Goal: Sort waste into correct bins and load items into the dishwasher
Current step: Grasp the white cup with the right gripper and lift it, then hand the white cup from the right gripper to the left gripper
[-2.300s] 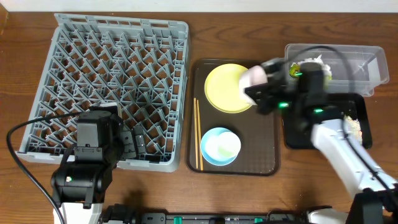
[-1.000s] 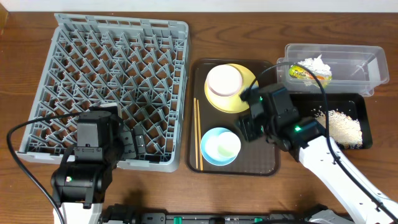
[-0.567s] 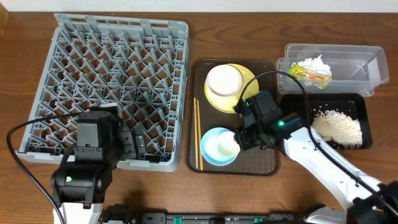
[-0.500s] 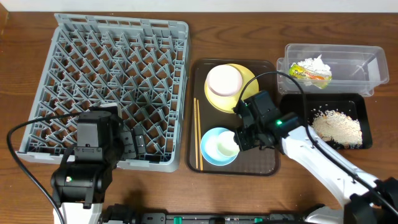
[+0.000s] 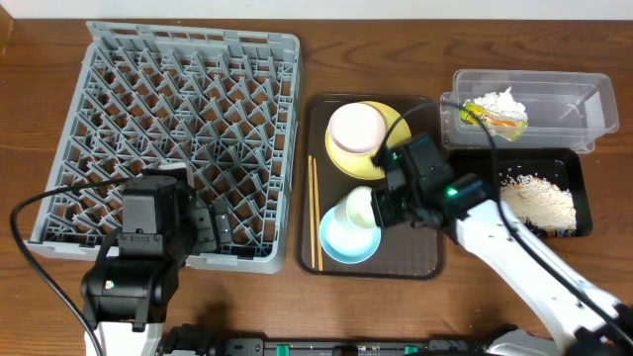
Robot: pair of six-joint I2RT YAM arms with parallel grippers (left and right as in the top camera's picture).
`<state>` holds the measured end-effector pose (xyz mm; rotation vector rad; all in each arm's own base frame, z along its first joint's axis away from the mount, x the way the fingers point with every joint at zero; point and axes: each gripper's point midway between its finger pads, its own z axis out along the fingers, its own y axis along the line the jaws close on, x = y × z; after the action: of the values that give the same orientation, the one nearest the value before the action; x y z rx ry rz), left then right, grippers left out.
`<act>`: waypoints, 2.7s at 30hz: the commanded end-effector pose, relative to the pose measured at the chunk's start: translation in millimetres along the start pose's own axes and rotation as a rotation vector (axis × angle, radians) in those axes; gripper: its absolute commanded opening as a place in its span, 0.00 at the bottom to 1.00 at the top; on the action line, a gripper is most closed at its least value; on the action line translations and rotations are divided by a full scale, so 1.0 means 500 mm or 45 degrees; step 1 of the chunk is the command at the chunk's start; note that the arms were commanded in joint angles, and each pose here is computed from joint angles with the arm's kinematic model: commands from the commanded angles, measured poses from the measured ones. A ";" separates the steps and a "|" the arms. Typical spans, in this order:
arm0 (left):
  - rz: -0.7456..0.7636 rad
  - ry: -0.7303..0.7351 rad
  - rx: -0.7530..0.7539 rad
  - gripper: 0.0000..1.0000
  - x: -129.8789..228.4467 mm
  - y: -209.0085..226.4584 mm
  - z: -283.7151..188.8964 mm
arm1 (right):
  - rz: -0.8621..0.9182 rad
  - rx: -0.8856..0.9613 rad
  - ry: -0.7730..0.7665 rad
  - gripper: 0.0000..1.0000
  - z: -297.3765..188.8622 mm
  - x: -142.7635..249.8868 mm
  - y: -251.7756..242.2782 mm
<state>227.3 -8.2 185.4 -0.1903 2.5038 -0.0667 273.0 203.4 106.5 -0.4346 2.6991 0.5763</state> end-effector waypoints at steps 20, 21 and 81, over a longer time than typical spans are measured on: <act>-0.303 0.291 1.444 0.96 -0.122 -0.349 -0.051 | 0.210 -0.724 -0.400 0.01 -0.171 -0.202 0.068; -0.284 0.310 1.525 0.95 -0.128 -0.360 -0.059 | 0.210 -0.750 -0.395 0.01 -0.177 -0.201 0.068; 0.175 0.255 2.006 0.34 -0.130 -0.503 -0.149 | 0.049 -1.109 -0.329 0.24 -0.244 -0.185 0.156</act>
<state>269.1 -245.3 298.5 0.5086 2.0079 -1.9702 296.5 234.7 271.7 -0.4564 2.0906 1.6870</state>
